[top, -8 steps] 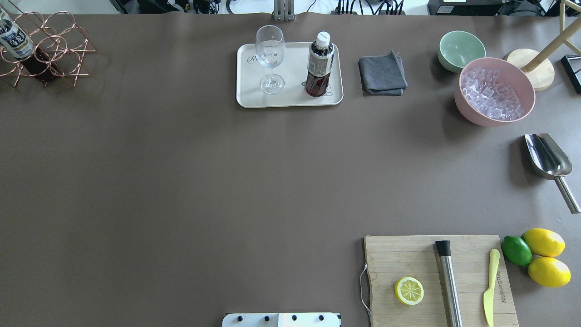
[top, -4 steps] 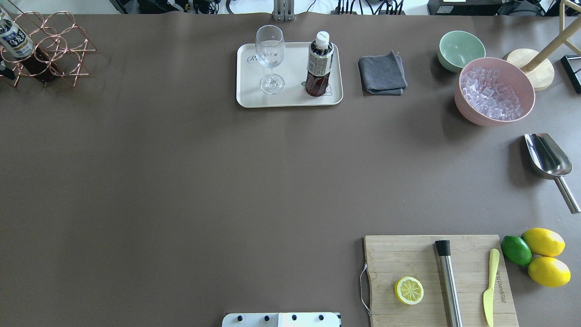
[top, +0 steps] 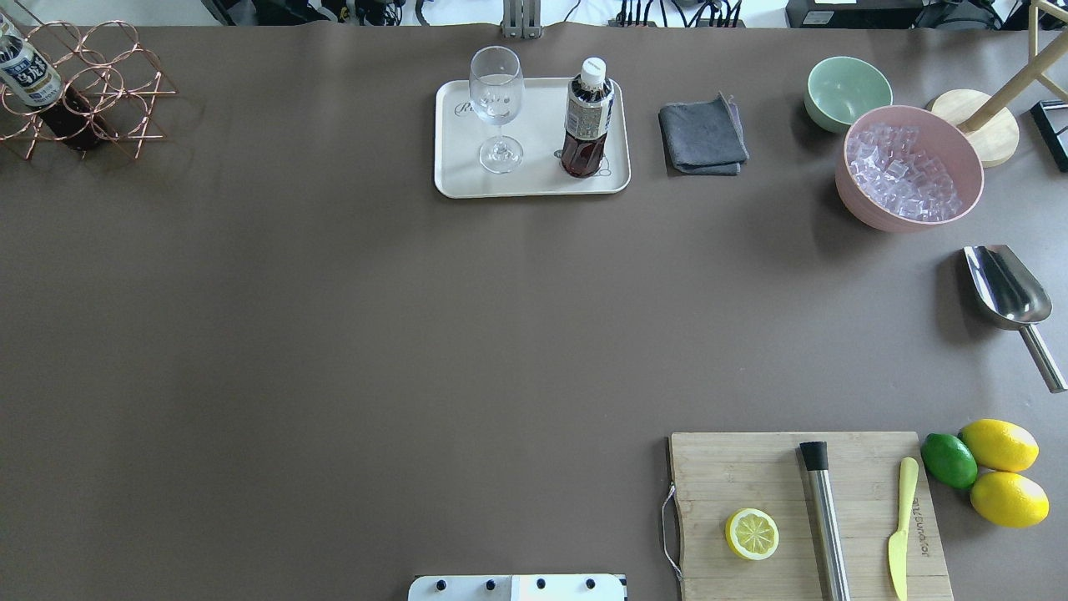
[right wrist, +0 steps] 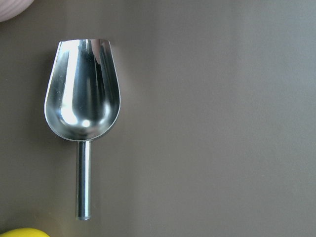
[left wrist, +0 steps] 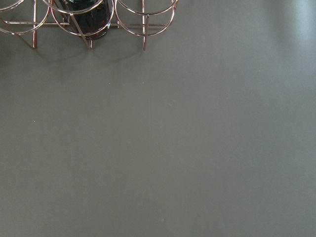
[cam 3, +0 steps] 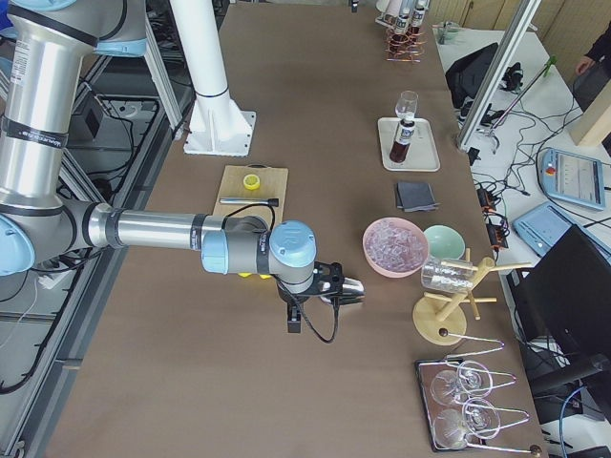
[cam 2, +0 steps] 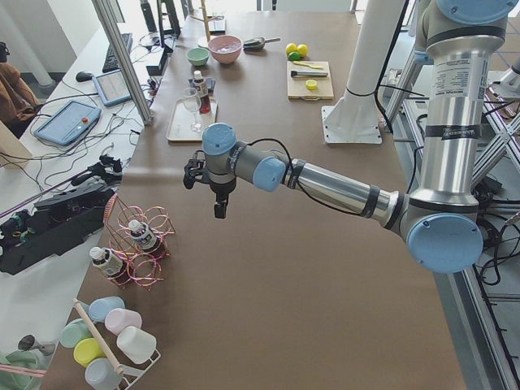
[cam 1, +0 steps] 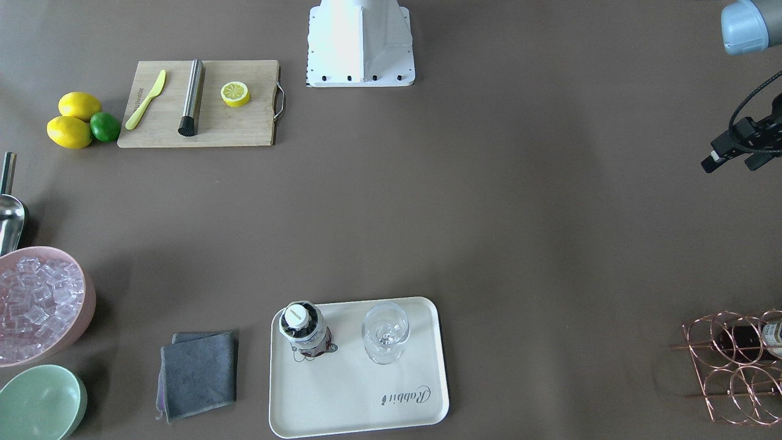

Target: Take tea from basket to plate

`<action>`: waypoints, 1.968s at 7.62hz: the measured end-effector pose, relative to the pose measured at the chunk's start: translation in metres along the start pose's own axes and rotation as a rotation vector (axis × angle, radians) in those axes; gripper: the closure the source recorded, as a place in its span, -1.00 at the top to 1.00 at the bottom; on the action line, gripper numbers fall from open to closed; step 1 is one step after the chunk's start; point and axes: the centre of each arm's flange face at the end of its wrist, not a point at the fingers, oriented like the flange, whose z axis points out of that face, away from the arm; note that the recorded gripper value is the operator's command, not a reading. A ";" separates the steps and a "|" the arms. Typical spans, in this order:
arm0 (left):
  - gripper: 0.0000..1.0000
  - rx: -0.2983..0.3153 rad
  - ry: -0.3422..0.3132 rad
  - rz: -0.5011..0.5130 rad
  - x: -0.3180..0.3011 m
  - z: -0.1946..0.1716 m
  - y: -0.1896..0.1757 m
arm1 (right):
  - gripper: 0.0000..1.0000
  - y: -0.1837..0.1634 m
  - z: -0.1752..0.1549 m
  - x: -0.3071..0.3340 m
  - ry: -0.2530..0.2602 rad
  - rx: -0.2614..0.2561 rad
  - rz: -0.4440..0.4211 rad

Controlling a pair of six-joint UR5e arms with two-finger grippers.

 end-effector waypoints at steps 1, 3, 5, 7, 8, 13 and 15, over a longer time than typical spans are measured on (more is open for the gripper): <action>0.95 0.008 -0.047 0.036 -0.010 0.003 0.000 | 1.00 0.000 0.000 -0.001 -0.001 -0.001 -0.003; 0.95 0.012 -0.121 0.013 -0.048 0.005 0.009 | 1.00 0.000 0.001 -0.002 -0.002 -0.001 -0.007; 0.95 -0.001 -0.148 -0.047 -0.093 0.009 0.016 | 1.00 0.001 0.002 -0.001 -0.001 -0.003 -0.007; 0.95 -0.012 -0.160 -0.114 -0.134 0.011 0.024 | 1.00 0.001 0.003 -0.001 -0.002 -0.005 -0.006; 0.95 -0.018 -0.163 -0.124 -0.150 0.010 0.035 | 1.00 0.001 0.004 0.000 -0.002 -0.006 -0.005; 0.95 -0.005 -0.144 -0.169 -0.179 -0.003 0.049 | 1.00 0.002 0.005 0.001 -0.001 -0.008 -0.004; 0.95 -0.007 -0.144 -0.176 -0.181 -0.002 0.050 | 1.00 0.002 0.005 0.001 0.000 -0.007 -0.004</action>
